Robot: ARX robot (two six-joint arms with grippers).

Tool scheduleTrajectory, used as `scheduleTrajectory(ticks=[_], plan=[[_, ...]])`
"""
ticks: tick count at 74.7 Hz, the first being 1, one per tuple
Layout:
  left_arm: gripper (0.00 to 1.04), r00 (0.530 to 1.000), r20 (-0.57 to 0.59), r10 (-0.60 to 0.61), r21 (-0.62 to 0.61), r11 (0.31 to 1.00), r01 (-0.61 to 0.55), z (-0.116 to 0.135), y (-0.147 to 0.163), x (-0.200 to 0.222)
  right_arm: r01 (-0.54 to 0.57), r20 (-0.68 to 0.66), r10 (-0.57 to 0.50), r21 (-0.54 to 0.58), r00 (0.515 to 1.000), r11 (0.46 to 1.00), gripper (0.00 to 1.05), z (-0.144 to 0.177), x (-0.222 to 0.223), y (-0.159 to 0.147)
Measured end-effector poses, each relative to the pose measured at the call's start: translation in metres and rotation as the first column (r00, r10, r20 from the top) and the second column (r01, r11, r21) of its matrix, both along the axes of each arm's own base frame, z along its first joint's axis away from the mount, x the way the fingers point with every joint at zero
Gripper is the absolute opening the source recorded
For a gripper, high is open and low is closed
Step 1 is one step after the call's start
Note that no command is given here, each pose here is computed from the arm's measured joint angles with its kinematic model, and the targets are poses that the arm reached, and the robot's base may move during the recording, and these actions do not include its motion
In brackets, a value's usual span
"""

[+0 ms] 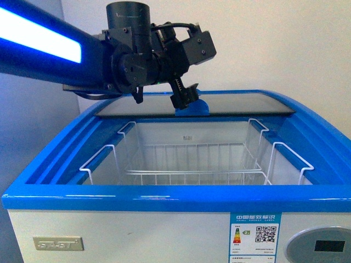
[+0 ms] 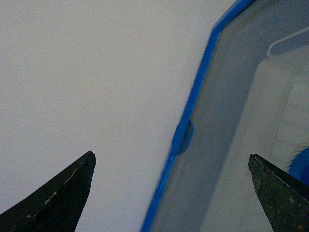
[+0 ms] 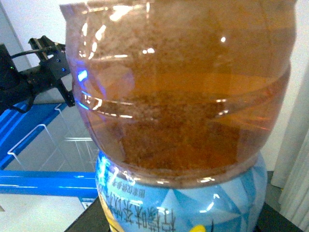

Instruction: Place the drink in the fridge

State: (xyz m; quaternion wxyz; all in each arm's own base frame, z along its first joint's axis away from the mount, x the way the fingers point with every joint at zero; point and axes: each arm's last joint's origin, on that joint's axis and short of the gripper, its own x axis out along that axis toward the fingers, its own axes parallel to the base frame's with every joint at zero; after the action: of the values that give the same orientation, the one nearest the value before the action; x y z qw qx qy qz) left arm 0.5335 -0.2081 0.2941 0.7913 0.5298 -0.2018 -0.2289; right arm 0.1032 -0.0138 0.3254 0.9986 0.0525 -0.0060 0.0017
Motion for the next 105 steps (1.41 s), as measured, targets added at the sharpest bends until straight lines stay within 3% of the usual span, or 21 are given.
scheduleTrajectory(ticks=[8,14,19,22,28,38,43,50,58,64,77,87,94,97,98,99,103,105], plan=[[0.97,0.985,-0.166,-0.045,-0.129,0.991,0.024,0.006,0.007,-0.018,-0.003,0.0,0.003,0.0,1.0,1.0,0.37,0.0,0.0,0.0],[0.97,0.943,-0.304,-0.134,-0.278,0.959,0.047,0.016,0.017,-0.04,0.001,0.0,-0.001,0.0,1.0,1.0,0.37,0.0,0.0,0.0],[0.97,0.866,-0.428,-0.26,-0.462,0.886,0.038,0.034,0.043,-0.074,0.0,0.0,0.0,0.0,1.0,1.0,0.37,0.0,0.0,0.0],[0.97,0.839,-0.454,-0.3,-0.518,0.855,0.026,0.039,0.053,-0.086,0.0,0.0,0.0,0.0,1.0,1.0,0.37,0.0,0.0,0.0],[0.97,0.773,-0.492,-0.401,-0.67,0.741,-0.042,0.055,0.103,-0.13,0.001,0.0,-0.001,0.0,1.0,1.0,0.37,0.0,0.0,0.0],[0.97,0.684,-0.513,-0.519,-0.802,0.574,-0.166,0.046,0.162,-0.192,0.0,0.0,0.0,0.0,1.0,1.0,0.37,0.0,0.0,0.0],[0.97,0.66,-0.509,-0.553,-0.831,0.514,-0.211,0.039,0.179,-0.217,-0.006,-0.006,0.006,-0.006,1.0,1.0,0.37,0.0,0.0,0.0],[0.97,0.634,-0.493,-0.595,-0.864,0.422,-0.275,0.025,0.203,-0.252,-0.08,-0.194,0.067,-0.064,0.979,0.995,0.37,0.005,0.0,-0.001],[0.97,0.629,-0.492,-0.603,-0.871,0.331,-0.364,0.005,0.224,-0.288,-0.13,-0.284,0.089,-0.128,0.955,0.983,0.37,0.007,0.006,-0.005],[0.97,0.628,-0.506,-0.591,-0.859,0.282,-0.427,-0.014,0.235,-0.309,-0.135,-0.271,0.08,-0.191,0.959,0.972,0.37,0.015,0.019,-0.009],[0.97,0.568,-0.556,-0.607,-0.796,0.19,-0.575,-0.063,0.242,-0.359,-0.134,-0.239,0.042,-0.381,0.97,0.915,0.37,0.037,0.07,-0.019],[0.97,0.531,-0.592,-0.606,-0.748,0.168,-0.642,-0.086,0.24,-0.379,-0.177,-0.256,0.042,-0.533,0.966,0.827,0.37,0.039,0.116,-0.021],[0.97,0.528,-0.594,-0.607,-0.747,0.171,-0.643,-0.09,0.239,-0.382,-0.191,-0.231,0.048,-0.652,0.972,0.734,0.37,0.045,0.145,-0.017],[0.94,0.593,-0.601,-0.536,-0.764,0.169,-0.623,-0.089,0.238,-0.382,-0.192,-0.209,0.057,-0.71,0.976,0.678,0.37,0.049,0.157,-0.013],[0.9,0.656,-0.602,-0.455,-0.78,0.161,-0.605,-0.09,0.237,-0.382,-0.193,-0.199,0.065,-0.738,0.978,0.647,0.37,0.051,0.163,-0.011],[0.88,0.681,-0.601,-0.418,-0.787,0.165,-0.594,-0.09,0.236,-0.383,-0.195,-0.194,0.071,-0.751,0.978,0.63,0.37,0.052,0.165,-0.01],[0.81,0.76,-0.597,-0.258,-0.802,0.193,-0.564,-0.092,0.233,-0.385,-0.198,-0.176,0.094,-0.798,0.98,0.569,0.37,0.055,0.176,-0.004],[0.76,0.79,-0.592,-0.159,-0.803,0.202,-0.561,-0.094,0.231,-0.387,-0.201,-0.166,0.112,-0.84,0.98,0.505,0.37,0.057,0.183,0.001]])
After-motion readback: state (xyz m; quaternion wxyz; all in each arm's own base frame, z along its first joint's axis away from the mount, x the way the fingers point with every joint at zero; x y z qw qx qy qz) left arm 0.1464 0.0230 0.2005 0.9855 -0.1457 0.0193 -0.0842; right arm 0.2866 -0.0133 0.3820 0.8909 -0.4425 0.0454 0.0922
